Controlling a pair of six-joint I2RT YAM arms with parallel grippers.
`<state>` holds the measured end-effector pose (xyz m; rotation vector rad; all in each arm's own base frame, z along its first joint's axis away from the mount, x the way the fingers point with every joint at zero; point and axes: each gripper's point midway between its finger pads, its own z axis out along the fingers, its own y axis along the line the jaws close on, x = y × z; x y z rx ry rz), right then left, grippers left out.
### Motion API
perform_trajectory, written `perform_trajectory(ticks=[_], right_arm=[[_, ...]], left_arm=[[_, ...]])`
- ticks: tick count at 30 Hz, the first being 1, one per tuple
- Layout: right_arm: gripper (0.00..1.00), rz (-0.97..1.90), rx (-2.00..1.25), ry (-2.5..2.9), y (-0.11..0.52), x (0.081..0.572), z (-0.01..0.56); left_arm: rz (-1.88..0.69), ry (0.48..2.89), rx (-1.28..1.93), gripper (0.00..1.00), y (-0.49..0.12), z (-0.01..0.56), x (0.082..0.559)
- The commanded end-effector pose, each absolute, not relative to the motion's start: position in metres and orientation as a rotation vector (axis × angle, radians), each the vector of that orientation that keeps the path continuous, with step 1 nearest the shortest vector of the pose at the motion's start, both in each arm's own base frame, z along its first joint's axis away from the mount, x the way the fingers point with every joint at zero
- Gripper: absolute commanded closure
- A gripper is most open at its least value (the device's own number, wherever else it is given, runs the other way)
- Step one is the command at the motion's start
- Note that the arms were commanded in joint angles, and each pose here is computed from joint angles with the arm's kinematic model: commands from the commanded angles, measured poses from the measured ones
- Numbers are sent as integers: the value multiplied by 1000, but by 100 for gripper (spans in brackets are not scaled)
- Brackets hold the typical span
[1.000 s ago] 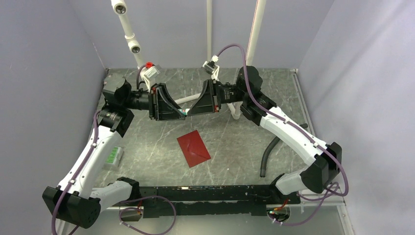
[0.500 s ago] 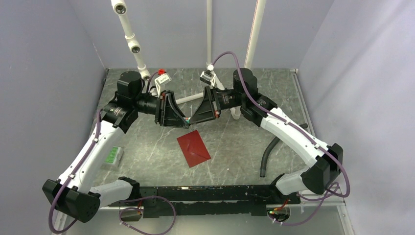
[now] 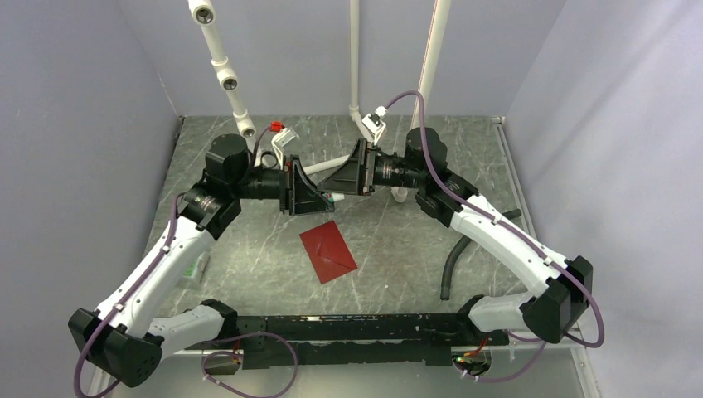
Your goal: Place the letter into the envelope and seal it
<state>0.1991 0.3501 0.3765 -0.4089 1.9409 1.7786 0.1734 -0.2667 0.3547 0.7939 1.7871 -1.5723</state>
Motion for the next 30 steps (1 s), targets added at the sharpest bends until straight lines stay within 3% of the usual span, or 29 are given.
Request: perform_trajectory(ticks=[1,17,30], right_arm=[[30,1729,-358,1844,346,213,385],[30,1830,-422,1723,321,193,399],[72,1898,-482,1723,324,185,403]], left_arm=[[-1543,1672,752,98,-267,381,182],[-1553,1687,769,98,-265,379,179],[-1562,1683,783,97,-265,383,177]])
